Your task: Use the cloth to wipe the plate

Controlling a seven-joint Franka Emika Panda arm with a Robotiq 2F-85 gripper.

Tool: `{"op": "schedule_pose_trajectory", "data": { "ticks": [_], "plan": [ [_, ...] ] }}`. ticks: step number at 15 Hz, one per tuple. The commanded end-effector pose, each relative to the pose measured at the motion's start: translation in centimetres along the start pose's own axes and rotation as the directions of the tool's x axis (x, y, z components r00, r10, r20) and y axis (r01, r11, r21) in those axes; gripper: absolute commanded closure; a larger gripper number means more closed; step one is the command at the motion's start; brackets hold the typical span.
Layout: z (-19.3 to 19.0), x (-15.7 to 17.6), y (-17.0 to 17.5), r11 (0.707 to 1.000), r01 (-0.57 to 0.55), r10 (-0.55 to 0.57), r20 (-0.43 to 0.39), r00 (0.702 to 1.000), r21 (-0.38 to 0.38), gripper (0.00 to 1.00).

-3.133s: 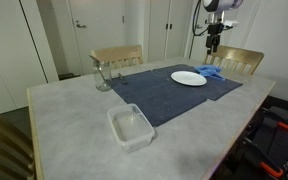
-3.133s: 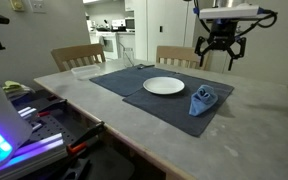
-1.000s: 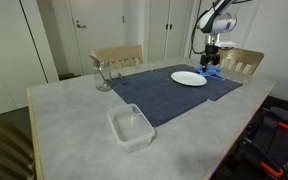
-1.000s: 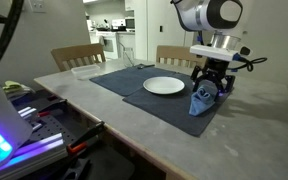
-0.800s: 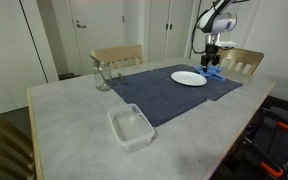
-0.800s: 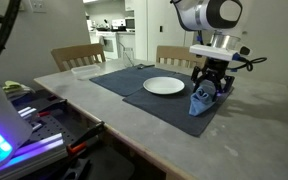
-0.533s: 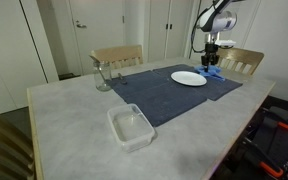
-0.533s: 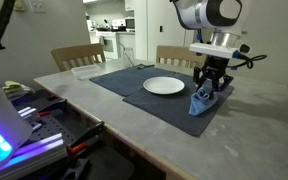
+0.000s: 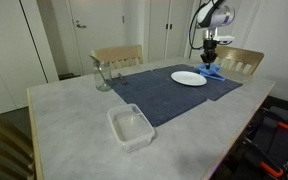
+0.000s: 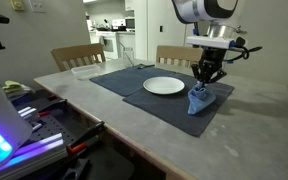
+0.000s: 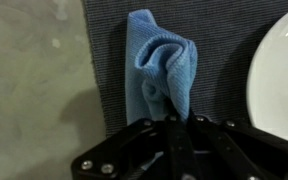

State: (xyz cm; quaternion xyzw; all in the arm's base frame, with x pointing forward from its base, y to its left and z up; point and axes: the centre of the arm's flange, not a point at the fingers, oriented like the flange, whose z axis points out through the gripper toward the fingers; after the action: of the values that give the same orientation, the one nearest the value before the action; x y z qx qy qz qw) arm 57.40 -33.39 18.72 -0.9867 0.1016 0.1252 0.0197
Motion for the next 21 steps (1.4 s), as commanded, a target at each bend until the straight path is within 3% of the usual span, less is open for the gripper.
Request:
{"op": "schedule_pose_trajectory", "data": {
  "ticks": [1, 8, 14, 21],
  "plan": [
    [-2.6, -0.8, -1.7, 0.999, 0.010, -0.009, 0.041, 0.999, -0.044, 0.98],
    [-9.0, -1.1, -5.6, 0.987, 0.110, -0.107, 0.027, 0.994, -0.117, 0.98],
    [-13.3, -2.3, -9.7, 0.981, 0.192, -0.191, 0.034, 0.981, -0.011, 0.98],
    [-15.2, -4.3, -13.2, 0.946, 0.310, -0.312, 0.013, 0.950, 0.099, 0.98]
  ]
}}
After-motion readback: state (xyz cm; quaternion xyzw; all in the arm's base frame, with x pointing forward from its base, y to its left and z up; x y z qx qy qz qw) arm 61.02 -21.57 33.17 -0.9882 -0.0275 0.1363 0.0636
